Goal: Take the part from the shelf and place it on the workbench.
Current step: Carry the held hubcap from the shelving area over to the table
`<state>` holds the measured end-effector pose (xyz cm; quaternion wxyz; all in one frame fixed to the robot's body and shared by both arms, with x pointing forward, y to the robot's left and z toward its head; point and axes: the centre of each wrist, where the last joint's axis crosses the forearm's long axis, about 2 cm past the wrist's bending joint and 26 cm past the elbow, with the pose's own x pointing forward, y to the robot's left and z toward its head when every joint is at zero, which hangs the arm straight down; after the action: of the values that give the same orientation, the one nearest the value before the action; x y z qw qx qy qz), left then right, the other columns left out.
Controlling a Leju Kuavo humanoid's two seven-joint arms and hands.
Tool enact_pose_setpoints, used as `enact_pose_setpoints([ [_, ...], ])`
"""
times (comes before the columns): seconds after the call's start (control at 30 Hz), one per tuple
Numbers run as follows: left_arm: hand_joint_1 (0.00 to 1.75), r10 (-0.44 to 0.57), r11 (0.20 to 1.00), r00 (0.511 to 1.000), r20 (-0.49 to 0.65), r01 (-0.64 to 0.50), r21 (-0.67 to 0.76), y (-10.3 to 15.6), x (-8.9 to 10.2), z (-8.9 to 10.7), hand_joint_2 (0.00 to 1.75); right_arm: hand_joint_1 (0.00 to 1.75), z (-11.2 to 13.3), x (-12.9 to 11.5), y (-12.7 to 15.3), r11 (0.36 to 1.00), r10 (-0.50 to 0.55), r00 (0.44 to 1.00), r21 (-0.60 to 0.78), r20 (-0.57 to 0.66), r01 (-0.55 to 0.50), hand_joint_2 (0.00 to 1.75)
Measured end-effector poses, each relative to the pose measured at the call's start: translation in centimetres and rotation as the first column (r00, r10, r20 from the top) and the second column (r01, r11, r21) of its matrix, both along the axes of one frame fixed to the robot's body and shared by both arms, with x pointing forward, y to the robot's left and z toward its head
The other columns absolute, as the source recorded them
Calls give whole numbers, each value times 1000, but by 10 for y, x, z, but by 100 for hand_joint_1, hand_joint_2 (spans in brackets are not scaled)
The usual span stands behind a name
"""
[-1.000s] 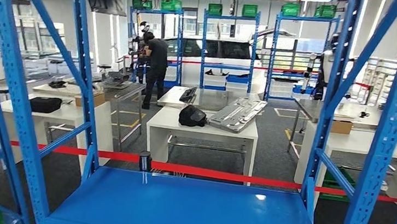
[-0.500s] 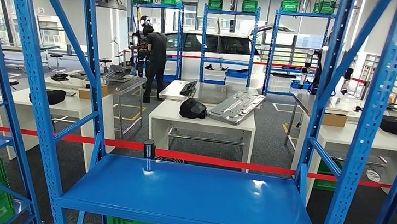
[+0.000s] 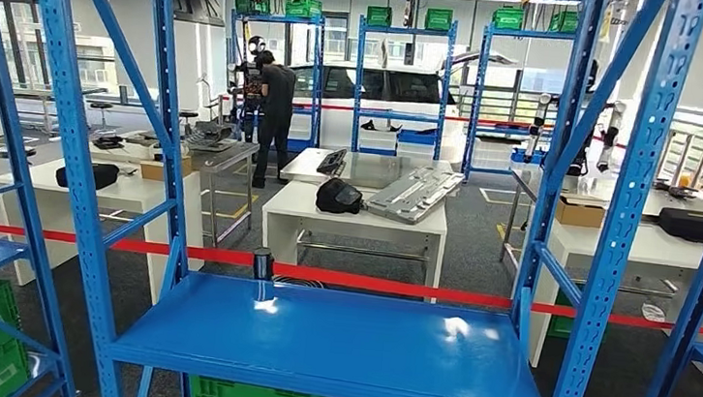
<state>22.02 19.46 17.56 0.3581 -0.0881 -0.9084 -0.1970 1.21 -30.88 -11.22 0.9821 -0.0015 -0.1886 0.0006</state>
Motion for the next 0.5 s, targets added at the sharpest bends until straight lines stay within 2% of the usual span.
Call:
enact_pose_setpoints([
  [0.5,175,-1,1000,1000,-2,1,1,-1,-1,-1,175,0,0,0,-4,1000,-1,1000,-8,-1,1,0],
])
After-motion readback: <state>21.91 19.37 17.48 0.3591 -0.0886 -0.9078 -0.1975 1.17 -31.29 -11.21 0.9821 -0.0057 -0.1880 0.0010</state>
